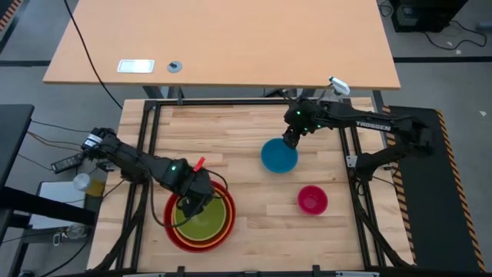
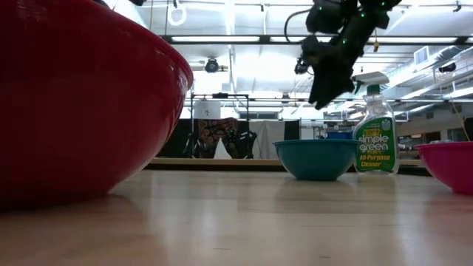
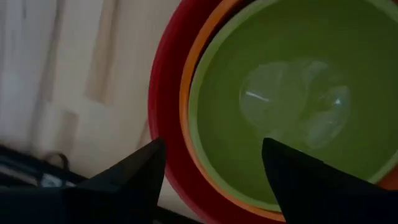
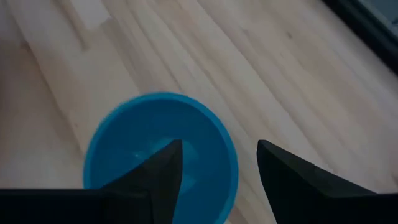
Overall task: Nest bowls inside each other
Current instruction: Stack the blue bowl on top of the green bowl
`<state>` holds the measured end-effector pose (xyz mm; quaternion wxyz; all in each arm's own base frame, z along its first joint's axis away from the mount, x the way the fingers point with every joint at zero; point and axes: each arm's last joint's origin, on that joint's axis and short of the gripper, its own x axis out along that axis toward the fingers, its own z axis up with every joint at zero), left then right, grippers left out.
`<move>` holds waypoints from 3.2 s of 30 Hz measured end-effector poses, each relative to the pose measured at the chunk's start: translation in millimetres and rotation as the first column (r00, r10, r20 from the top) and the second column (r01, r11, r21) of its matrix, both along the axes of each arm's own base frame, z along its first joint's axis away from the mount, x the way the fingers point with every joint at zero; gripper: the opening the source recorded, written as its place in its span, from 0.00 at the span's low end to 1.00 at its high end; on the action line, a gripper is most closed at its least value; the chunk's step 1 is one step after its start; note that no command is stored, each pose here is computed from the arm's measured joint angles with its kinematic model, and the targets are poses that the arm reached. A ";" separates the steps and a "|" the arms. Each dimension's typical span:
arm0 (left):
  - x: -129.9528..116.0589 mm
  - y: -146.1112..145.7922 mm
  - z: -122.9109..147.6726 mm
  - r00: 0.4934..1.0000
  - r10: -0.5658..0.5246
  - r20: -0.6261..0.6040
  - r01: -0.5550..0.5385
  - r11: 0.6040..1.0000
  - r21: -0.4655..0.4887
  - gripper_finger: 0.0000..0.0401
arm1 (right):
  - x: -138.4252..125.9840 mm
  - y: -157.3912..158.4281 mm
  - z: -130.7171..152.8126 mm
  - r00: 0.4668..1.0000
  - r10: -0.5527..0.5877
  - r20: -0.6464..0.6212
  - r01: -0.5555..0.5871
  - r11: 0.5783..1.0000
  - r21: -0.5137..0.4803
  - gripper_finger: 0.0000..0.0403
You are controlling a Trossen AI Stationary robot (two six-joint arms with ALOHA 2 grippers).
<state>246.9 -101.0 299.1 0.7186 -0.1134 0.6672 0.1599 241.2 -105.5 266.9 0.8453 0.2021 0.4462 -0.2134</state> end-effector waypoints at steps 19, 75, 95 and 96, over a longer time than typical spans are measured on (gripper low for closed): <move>-27.6 -12.3 -50.5 0.976 -0.217 0.033 0.216 0.976 0.018 0.52 | -3.3 -8.7 2.7 0.995 -0.048 0.085 0.049 0.999 -0.012 0.53; -72.3 73.7 68.6 0.848 -0.010 0.530 -0.037 0.996 0.078 0.50 | 19.3 -29.2 -93.5 0.955 0.125 -0.268 -0.039 0.952 0.305 0.04; -82.4 86.4 79.6 0.797 -0.270 0.540 0.154 0.956 0.251 0.50 | 104.2 63.3 43.0 0.991 0.129 0.047 -0.137 0.944 0.299 0.08; -84.7 86.6 82.0 0.782 -0.291 0.551 0.167 0.950 0.265 0.50 | 112.6 72.3 49.8 0.990 0.126 0.063 -0.138 0.950 0.280 0.08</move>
